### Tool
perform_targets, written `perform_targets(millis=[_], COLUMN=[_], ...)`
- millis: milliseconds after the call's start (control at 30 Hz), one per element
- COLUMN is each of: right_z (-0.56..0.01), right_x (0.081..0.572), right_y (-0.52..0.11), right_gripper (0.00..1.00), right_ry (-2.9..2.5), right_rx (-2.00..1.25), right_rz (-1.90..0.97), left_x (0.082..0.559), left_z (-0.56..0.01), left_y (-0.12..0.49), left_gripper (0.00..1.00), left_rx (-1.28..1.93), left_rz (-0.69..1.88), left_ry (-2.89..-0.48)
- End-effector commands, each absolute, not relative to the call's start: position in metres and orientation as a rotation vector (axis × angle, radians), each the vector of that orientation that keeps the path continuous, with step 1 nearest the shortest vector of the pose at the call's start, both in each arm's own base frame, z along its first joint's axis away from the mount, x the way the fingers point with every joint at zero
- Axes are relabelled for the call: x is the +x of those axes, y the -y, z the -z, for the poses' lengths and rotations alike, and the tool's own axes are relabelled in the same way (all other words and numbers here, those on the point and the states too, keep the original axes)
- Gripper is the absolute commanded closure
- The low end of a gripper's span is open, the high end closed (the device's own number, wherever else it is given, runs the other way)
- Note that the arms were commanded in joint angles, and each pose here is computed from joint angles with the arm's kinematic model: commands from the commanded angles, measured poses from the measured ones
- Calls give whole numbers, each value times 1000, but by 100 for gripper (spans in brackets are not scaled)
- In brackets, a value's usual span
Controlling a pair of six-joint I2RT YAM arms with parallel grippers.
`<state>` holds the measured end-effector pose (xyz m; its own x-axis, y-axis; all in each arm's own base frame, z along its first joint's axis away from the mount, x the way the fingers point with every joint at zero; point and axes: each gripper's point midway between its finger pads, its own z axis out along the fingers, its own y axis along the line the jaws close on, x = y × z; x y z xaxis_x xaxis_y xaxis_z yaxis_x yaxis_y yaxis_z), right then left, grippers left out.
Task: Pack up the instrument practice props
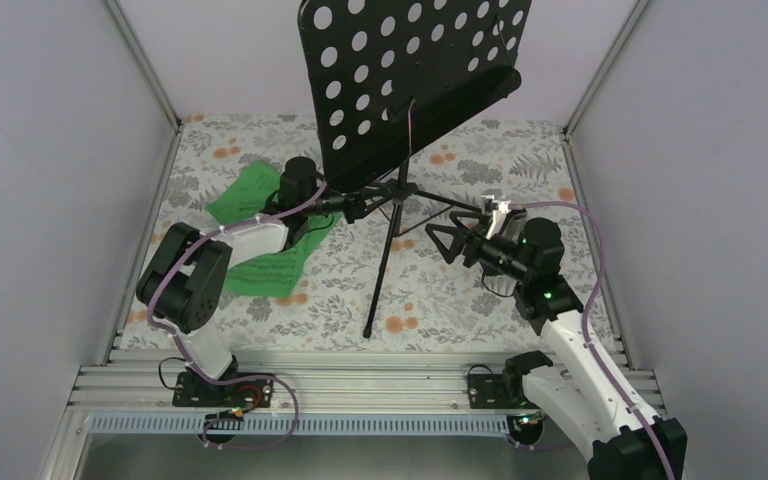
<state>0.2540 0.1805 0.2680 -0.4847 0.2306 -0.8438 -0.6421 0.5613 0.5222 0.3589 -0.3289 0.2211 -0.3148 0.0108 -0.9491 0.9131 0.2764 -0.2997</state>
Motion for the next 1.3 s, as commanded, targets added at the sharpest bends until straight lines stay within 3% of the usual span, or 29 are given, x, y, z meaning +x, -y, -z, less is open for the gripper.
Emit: perform_targets(millis=[0,133,300,667,767,867,933,1100,1267], right_z=[-266,-267,-266,-262,-261,-261,-262,-270,-272], right_x=[250,250,251,253,253,252,250,244,242], right_y=[-182,-182,-182,-179,-178,-178,-177,-176,-177], right_gripper=[0,1,0,0,0,0,0,1,0], right_ry=[-1785,-1786,-1792,-1801,-1804,-1804,-1807,-1801,-1788], right_rx=[-361,-358,-353,-356,-360,-364,-369,-388,-402], right_rz=[-1084,-1086,-1083,-1036,-1028,-1027,-1024,-1012,-1021], left_x=[359,359,356,351,354,359,365,386,367], left_z=[-233,-217,-206,-213,-215,-220,-233,-269,-300], left_y=[330,328,325,319,318,314,306,252,253], left_gripper=[85,85,94,93,76,40,28,19,23], left_rx=[699,477,310,126,145,196,246,272,651], left_rz=[1356,1520,1666,1835,1797,1707,1646,1344,1033], left_ry=[-1685,-1865,-2004,-2181,-2207,-2186,-2142,-1984,-1741])
